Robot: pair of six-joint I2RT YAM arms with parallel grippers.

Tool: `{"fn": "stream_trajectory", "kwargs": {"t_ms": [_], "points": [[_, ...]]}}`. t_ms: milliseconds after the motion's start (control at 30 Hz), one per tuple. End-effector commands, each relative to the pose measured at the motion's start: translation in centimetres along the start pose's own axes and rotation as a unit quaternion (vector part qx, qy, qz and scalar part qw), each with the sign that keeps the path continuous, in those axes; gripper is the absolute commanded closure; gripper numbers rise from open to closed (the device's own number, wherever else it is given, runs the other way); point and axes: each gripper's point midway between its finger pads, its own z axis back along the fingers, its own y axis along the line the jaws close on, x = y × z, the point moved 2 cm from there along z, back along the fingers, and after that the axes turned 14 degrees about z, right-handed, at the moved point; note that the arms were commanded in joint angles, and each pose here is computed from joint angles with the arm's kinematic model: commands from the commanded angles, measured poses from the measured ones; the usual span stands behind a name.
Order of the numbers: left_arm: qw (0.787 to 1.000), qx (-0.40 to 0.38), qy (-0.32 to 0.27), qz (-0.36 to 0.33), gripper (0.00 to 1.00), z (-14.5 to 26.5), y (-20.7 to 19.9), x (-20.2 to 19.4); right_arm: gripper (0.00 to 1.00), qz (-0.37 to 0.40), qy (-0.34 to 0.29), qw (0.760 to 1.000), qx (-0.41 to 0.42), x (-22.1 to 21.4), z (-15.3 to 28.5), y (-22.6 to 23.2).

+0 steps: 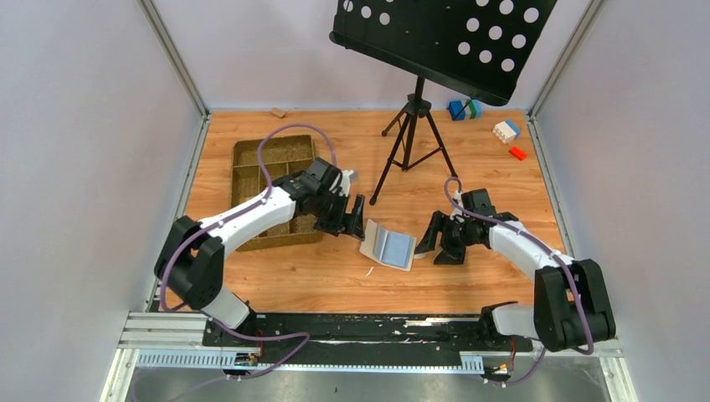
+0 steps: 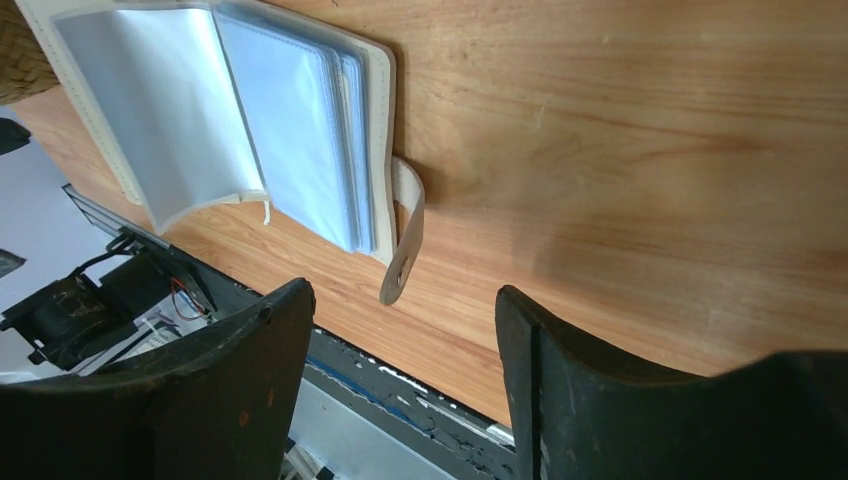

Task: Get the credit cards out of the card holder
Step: Remove the credit card from the card holder.

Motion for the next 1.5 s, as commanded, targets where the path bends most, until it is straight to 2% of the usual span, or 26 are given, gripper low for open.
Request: {"fn": "stream_trajectory", "kwargs": {"t_ms": [0, 133, 200, 233, 267, 300, 467, 633, 933, 1267, 1467], "points": [[1.000, -0.017, 0.011, 0.007, 0.07, -2.2, -1.7, 1.0, 0.35, 0.038, -0.022, 0.999, 0.000, 2.2, -0.7, 0.7], [0.999, -0.014, 0.043, 0.030, 0.08, -4.4, -1.4, 0.5, 0.48, 0.042, 0.000, 0.999, -0.001, 2.3, -1.9, 0.9], [0.998, -0.013, 0.050, 0.026, 0.08, -4.9, -1.5, 0.2, 0.64, 0.046, 0.008, 0.999, -0.001, 2.2, -2.3, 1.0], [0.998, -0.016, 0.051, 0.022, 0.08, -5.0, -1.7, 0.2, 0.75, 0.048, 0.010, 0.999, 0.001, 2.3, -2.3, 1.2], [0.998, -0.018, 0.052, 0.019, 0.08, -5.2, -1.9, 0.2, 0.91, 0.051, 0.009, 0.999, 0.004, 2.4, -2.3, 1.5], [0.998, -0.023, 0.053, 0.017, 0.08, -5.3, -2.1, 0.1, 0.99, 0.053, 0.008, 0.999, 0.009, 2.5, -2.1, 1.8], [0.997, -0.045, 0.055, 0.003, 0.07, -5.9, -3.2, -0.3, 1.00, 0.076, -0.012, 0.996, 0.044, 2.6, -0.5, 3.8], [0.998, 0.022, 0.049, -0.024, 0.04, -6.9, -2.2, -0.6, 1.00, 0.098, -0.032, 0.992, 0.075, 2.6, 1.2, 5.4], [0.996, 0.043, 0.069, -0.036, 0.00, -8.8, -3.4, -1.2, 1.00, 0.102, -0.026, 0.990, 0.094, 2.7, 1.6, 6.2], [0.996, 0.029, 0.070, -0.036, 0.00, -9.5, -4.2, -0.8, 1.00, 0.100, -0.026, 0.990, 0.096, 2.7, 1.7, 6.3], [0.996, -0.006, 0.072, -0.045, 0.00, -9.2, -5.4, -0.9, 1.00, 0.096, -0.031, 0.990, 0.095, 2.6, 1.8, 6.4]]}}
